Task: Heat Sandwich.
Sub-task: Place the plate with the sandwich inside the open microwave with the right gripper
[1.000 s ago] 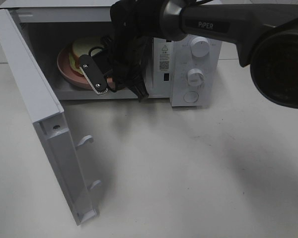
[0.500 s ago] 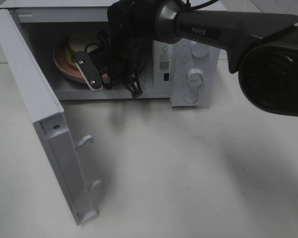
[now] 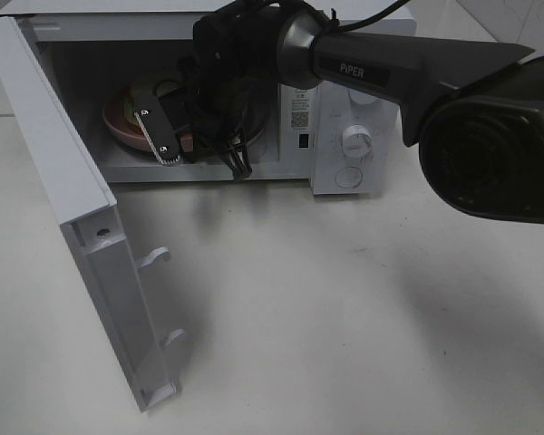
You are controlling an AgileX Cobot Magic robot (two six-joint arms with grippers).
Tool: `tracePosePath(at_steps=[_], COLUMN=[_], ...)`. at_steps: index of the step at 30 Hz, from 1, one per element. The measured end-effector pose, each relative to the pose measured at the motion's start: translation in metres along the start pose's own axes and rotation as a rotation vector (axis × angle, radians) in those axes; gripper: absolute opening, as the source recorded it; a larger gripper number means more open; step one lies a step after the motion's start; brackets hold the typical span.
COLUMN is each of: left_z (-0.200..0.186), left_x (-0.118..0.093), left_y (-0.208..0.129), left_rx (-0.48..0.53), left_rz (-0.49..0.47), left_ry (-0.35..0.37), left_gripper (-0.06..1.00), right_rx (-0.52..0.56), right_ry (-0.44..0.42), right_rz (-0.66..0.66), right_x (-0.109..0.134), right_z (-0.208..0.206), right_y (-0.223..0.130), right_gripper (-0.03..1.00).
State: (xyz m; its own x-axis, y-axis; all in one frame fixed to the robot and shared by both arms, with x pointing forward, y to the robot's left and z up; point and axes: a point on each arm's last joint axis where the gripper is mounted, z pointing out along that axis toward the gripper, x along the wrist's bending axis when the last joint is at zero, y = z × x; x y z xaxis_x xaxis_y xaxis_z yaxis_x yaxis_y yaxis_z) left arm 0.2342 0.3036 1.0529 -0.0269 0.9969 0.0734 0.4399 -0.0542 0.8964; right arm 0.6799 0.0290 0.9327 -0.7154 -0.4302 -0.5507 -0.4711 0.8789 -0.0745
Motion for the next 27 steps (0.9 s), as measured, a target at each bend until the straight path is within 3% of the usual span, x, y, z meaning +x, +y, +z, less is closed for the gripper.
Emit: tracePosePath(at_steps=[6,27], left_z=[0.0,0.0], left_x=[0.0,0.0], left_y=[0.0,0.0], left_rx=[0.0,0.0], left_rz=[0.0,0.0], left_ry=[0.0,0.0], left_gripper=[0.99,0.99], right_rx=[0.009,-0.052], right_ry=[-0.039,-0.023], right_rz=[0.041,0.116], right_x=[-0.0049,-0.004], right_z=[-0.0018,-0.0022], right_y=[-0.0011,0.0044], right_gripper=[0.21,0.63])
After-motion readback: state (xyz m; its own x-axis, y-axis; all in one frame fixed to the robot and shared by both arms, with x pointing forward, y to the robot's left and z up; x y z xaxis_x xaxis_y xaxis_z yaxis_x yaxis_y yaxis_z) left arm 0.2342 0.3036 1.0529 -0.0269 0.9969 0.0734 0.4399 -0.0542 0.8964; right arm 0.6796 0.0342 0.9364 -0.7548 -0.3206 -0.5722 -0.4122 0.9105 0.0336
